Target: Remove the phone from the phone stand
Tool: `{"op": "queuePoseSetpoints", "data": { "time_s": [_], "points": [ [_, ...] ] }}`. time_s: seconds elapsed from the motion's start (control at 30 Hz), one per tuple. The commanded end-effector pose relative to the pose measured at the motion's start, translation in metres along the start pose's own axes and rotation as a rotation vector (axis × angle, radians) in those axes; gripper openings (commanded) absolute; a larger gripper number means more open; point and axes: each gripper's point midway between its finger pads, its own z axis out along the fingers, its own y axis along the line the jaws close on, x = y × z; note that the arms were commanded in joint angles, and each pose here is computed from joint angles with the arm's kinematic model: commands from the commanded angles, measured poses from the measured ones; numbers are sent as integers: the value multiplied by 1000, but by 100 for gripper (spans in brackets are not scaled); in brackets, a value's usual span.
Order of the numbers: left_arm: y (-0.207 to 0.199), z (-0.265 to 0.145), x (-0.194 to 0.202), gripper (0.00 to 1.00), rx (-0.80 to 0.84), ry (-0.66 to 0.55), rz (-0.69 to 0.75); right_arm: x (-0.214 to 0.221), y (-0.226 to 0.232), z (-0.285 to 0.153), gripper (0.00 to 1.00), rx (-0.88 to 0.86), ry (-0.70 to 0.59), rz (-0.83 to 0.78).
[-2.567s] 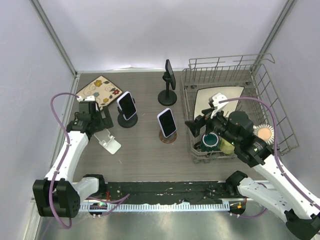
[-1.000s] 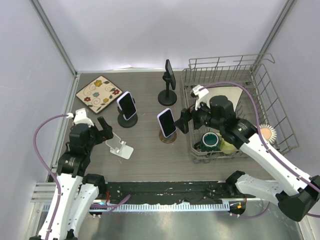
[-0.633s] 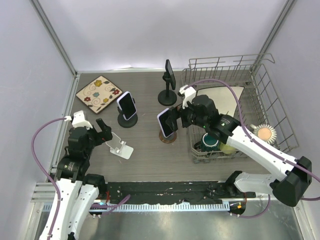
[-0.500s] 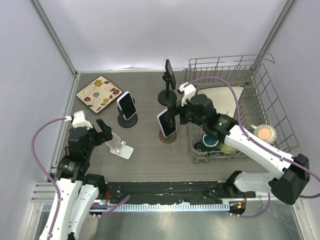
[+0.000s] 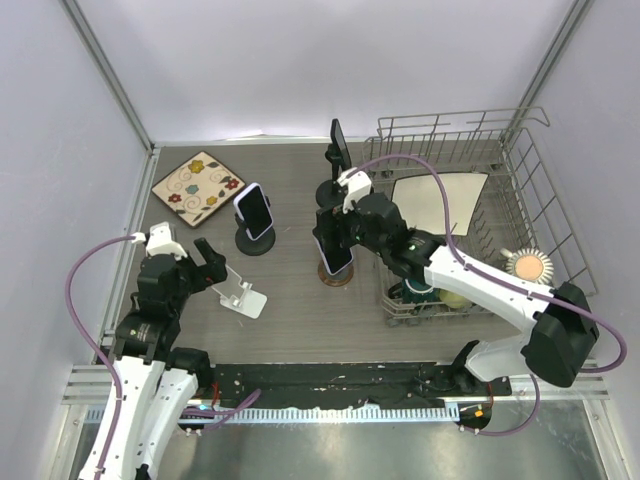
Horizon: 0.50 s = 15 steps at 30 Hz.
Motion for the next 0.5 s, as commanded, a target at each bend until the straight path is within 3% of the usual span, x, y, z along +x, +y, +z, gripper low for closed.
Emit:
{"op": "queuePoseSetpoints", "data": {
  "time_s": [0.0,0.47],
  "points": [
    [-10,2,-8,100,48,-29,-4,-13,-1,8,99,36,-86,-1],
    [-13,4,-4,100,59,-8,-3,27,6,21,99,55,-33,-60]
  ]
}}
